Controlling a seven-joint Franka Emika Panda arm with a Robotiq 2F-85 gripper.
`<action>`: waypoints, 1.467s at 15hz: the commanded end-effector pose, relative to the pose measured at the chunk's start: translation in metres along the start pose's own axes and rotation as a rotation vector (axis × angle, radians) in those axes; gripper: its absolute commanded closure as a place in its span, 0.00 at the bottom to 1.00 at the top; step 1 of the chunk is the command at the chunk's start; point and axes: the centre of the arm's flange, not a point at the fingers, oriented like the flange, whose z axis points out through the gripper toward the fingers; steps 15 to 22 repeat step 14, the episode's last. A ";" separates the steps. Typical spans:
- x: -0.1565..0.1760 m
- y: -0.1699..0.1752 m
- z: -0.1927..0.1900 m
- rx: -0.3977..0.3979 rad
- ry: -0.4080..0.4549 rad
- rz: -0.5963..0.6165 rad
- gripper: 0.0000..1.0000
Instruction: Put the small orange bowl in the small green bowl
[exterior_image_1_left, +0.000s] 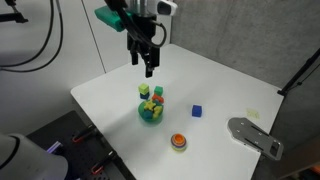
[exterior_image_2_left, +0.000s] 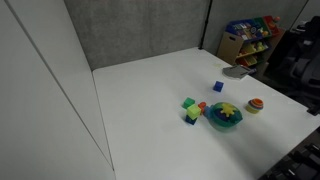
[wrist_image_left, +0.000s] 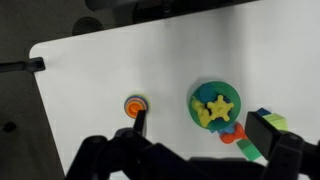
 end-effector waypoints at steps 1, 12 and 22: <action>-0.035 -0.001 -0.042 0.066 0.021 -0.054 0.00; -0.060 -0.021 -0.075 0.034 0.124 -0.072 0.00; -0.062 -0.020 -0.076 0.034 0.119 -0.070 0.00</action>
